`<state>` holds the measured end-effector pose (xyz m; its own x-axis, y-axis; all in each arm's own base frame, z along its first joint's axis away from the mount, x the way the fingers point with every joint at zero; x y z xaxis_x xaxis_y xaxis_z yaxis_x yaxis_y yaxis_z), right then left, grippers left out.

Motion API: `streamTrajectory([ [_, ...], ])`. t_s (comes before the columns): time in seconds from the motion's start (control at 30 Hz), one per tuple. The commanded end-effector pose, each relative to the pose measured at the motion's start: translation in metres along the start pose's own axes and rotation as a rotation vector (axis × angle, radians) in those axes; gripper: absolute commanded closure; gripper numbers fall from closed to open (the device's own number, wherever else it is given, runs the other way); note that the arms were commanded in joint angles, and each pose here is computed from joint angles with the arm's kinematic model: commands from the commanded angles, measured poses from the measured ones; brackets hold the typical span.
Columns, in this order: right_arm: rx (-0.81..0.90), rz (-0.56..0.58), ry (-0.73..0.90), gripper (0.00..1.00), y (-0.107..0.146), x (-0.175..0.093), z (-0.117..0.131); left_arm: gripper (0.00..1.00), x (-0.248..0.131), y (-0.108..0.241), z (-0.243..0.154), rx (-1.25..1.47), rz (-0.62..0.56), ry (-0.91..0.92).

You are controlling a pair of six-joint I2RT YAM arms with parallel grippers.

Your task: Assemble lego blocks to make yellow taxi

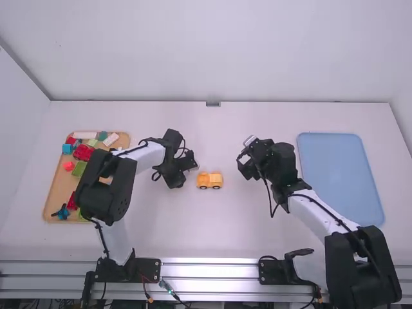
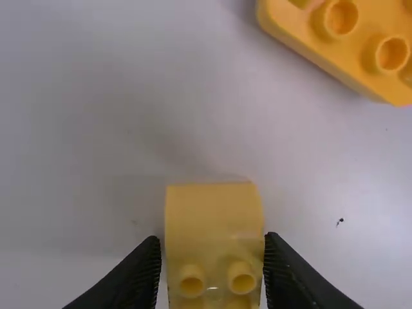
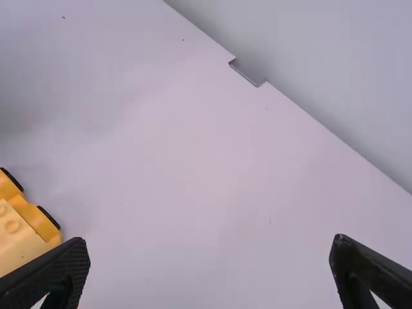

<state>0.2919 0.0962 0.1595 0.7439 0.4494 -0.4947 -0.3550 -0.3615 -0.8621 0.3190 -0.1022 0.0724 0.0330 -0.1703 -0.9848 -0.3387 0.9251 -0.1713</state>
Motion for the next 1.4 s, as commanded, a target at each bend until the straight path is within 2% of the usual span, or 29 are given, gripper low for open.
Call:
streamTrajectory([
  [0.0, 0.003, -0.011, 0.005, 0.01, -0.001, -0.003, -0.001, 0.6, 0.005, 0.0, -0.004, -0.036, 0.011, 0.02],
  [0.13, 0.002, -0.011, 0.005, 0.01, -0.001, -0.003, -0.001, 0.74, 0.005, 0.003, -0.001, -0.158, 0.048, -0.017],
  [0.3, 0.001, -0.015, 0.006, 0.01, -0.001, -0.003, -0.001, 0.72, 0.005, 0.003, -0.001, -0.241, 0.051, -0.022],
  [0.47, -0.001, -0.025, 0.009, 0.01, -0.003, -0.003, -0.001, 0.89, 0.005, 0.0, 0.004, -0.395, 0.022, -0.05],
  [0.63, -0.002, -0.028, 0.01, 0.01, -0.004, -0.003, -0.001, 0.93, 0.005, -0.004, 0.007, -0.549, -0.019, -0.063],
  [0.7, -0.003, -0.028, 0.008, 0.01, -0.004, -0.003, -0.001, 0.98, 0.005, -0.006, 0.009, -0.649, -0.037, -0.066],
  [0.93, -0.003, -0.032, 0.011, 0.02, -0.004, -0.003, -0.002, 0.98, 0.005, -0.007, 0.011, -1.229, -0.068, -0.067],
  [1.0, -0.003, -0.031, 0.011, 0.01, -0.004, -0.003, -0.002, 0.98, 0.005, -0.006, 0.009, -1.504, -0.07, -0.049],
  [1.23, -0.003, -0.031, 0.011, 0.01, -0.004, -0.003, -0.002, 0.98, 0.005, 0.006, -0.006, -2.272, 0.057, -0.063],
  [1.37, -0.003, -0.032, 0.011, 0.01, -0.004, -0.003, -0.002, 0.97, 0.005, 0.007, -0.008, -2.429, 0.072, -0.074],
])
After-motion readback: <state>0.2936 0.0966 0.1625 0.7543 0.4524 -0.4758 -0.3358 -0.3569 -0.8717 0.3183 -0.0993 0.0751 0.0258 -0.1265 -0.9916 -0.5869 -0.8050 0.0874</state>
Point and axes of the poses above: each hand's point on the last joint's axis, 136 mm out from that joint toward the fingers, its own x axis out along the fingers, its own z axis along the line the jaws close on, y = z × x, the point moved 9 cm from there along -x, back along the fingers, and after that the axes turned 13 degrees about x, right-handed, at the moved point
